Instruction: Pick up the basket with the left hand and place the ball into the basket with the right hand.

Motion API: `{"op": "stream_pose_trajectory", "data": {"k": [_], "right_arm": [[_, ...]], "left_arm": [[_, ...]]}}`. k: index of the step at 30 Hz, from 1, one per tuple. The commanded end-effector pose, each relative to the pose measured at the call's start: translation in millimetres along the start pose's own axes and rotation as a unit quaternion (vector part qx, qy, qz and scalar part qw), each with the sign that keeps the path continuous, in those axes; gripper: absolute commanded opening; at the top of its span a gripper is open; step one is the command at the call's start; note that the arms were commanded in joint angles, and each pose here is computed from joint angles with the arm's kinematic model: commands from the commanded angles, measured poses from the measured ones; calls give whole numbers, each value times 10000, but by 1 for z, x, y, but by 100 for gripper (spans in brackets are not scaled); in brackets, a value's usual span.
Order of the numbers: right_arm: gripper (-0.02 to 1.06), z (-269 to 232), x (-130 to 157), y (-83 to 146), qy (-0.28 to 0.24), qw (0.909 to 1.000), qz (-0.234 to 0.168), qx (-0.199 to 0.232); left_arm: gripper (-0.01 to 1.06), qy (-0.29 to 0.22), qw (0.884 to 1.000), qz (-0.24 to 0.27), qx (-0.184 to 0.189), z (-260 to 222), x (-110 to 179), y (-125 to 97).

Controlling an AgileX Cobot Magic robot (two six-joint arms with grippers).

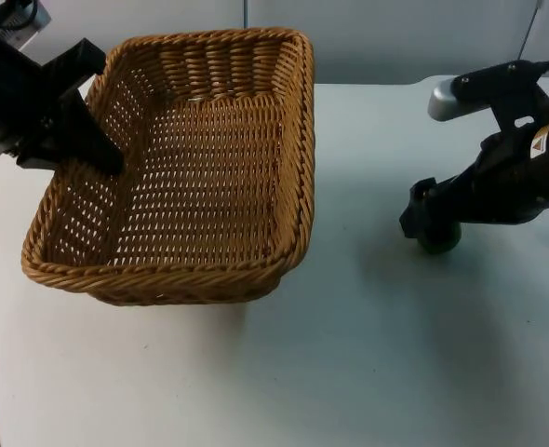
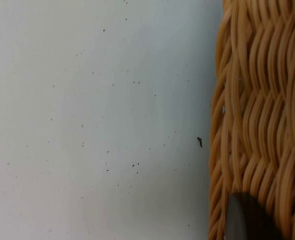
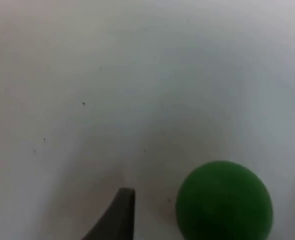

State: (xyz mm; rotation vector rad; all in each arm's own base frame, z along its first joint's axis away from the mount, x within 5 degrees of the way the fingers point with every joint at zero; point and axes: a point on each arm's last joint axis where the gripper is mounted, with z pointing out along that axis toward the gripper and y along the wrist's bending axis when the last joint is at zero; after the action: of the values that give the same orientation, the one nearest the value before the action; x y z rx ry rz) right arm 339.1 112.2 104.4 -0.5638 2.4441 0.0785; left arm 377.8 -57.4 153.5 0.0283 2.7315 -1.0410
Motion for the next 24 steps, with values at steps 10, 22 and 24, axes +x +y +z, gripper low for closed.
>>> {"op": "stream_pose_trajectory", "data": {"k": [10,22,24], "right_arm": [[105,16,2,12,264,9996,-80,-113],[105,28,14,13,583,9982,-94,-143],[104,28,13,13,494,9986,-93,-139]], "left_arm": [[0,-49,9998,-43,177,-4,0,-7],[0,-49,9998,-43,177,-4,0,-7],[0,-49,9998,-43,177,-4,0,-7]]}}
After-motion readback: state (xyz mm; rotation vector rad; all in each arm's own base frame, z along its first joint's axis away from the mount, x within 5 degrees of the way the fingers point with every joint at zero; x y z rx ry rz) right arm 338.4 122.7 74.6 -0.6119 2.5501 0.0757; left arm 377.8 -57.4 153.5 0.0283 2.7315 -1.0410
